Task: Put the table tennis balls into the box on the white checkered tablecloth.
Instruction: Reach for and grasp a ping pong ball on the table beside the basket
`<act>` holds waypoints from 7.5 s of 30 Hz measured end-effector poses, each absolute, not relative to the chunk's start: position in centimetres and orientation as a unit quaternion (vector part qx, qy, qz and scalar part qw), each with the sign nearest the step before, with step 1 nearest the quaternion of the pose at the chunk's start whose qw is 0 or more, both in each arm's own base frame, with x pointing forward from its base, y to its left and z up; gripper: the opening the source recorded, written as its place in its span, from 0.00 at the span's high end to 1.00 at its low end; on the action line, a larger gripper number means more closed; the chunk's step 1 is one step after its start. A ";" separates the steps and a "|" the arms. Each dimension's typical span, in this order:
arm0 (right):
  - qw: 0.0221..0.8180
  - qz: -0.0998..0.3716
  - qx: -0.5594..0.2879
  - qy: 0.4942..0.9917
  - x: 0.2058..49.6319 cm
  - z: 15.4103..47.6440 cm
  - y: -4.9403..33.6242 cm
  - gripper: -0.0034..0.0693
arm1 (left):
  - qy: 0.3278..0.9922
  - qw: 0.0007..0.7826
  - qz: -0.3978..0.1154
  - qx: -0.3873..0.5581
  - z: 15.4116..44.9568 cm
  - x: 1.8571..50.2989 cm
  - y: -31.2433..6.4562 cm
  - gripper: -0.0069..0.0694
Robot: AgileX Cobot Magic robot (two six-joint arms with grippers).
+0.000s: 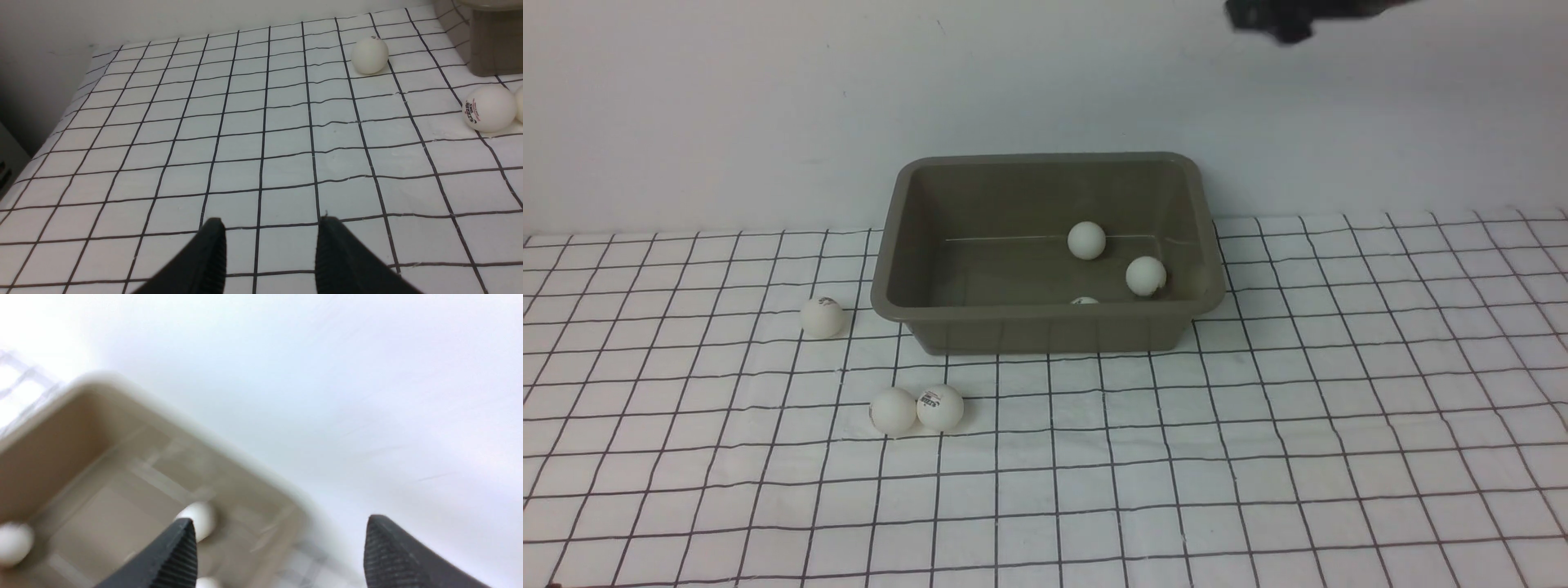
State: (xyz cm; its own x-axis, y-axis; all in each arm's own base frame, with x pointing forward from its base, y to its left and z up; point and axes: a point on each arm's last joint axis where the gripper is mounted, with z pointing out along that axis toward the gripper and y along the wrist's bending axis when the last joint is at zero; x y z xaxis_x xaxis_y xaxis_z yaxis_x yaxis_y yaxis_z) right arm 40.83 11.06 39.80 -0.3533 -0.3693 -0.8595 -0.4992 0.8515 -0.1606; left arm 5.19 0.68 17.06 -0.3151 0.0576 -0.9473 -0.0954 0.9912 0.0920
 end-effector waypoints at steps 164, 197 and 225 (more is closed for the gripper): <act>0.620 -0.019 -0.048 0.783 5.4 18.0 0.1 0.29 | 0.622 0.744 -0.142 -0.198 23.7 5.0 0.6 0.54; 0.620 -0.019 -0.048 0.783 5.4 18.0 0.1 0.29 | 0.830 0.538 -0.116 0.089 32.3 8.4 -2.7 0.27; 0.621 -0.020 -0.048 0.782 5.4 18.0 0.1 0.29 | 0.820 0.370 0.090 0.427 33.5 28.7 -5.6 0.26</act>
State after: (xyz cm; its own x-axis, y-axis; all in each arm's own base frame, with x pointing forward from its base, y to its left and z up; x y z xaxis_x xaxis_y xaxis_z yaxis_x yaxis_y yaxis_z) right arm 5.38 0.14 17.99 -0.2238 -0.1003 -0.9695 -0.0509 0.9945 -0.0912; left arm 28.74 -5.65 33.50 -0.3612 0.7673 -0.5299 0.6345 0.6186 0.4634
